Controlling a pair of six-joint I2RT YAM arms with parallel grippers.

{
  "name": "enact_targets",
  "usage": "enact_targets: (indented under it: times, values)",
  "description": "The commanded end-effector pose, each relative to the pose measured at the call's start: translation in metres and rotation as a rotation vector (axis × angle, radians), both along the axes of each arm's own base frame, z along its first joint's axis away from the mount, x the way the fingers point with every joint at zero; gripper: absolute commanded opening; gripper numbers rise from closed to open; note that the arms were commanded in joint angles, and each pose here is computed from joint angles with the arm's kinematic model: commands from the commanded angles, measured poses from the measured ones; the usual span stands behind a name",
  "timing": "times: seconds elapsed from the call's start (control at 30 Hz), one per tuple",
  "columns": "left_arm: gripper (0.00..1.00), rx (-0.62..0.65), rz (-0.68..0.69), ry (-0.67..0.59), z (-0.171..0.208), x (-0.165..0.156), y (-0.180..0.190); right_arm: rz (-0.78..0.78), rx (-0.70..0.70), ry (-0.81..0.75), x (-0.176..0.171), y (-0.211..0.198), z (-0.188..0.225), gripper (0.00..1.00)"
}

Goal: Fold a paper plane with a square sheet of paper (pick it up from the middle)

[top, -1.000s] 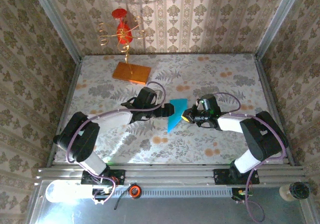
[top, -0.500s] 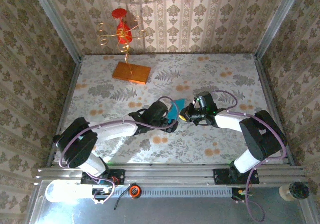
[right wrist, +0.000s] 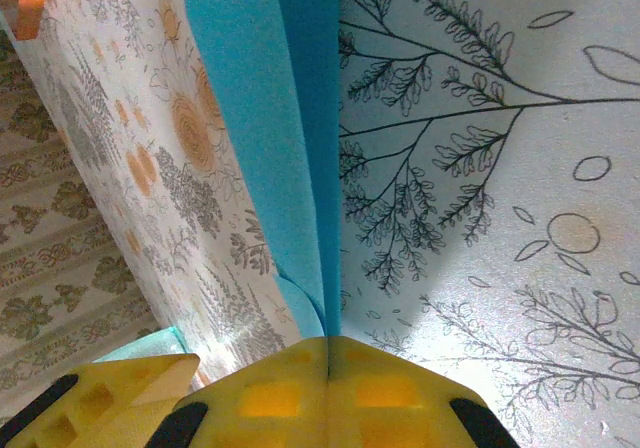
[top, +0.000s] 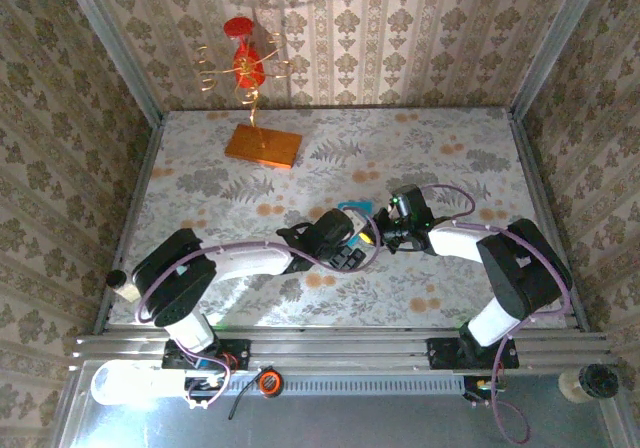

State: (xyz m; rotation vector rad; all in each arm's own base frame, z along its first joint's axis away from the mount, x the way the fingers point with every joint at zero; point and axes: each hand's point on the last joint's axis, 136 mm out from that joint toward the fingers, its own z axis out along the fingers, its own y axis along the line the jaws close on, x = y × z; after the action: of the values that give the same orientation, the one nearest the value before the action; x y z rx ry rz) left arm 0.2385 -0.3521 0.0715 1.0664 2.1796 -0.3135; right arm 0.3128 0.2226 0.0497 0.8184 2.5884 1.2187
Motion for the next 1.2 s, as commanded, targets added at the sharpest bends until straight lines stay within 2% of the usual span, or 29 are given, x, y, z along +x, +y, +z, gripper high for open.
enact_targets:
  times: [0.0,0.4,0.83,1.17]
  values:
    - [0.85,0.014,-0.058,-0.047,0.0,0.004,-0.011,-0.014,0.003,0.02,0.002,0.003,-0.002,0.04]
    - [0.54,0.033,-0.076,-0.071,-0.02,0.004,-0.008,-0.024,0.017,0.028,0.002,0.002,-0.002,0.04]
    - [0.45,0.004,-0.114,-0.055,-0.027,-0.009,-0.003,-0.036,0.031,0.031,0.003,0.001,-0.002,0.04]
    - [0.36,0.028,-0.094,-0.095,-0.027,0.001,-0.005,-0.033,0.039,0.036,0.002,0.002,-0.001,0.04]
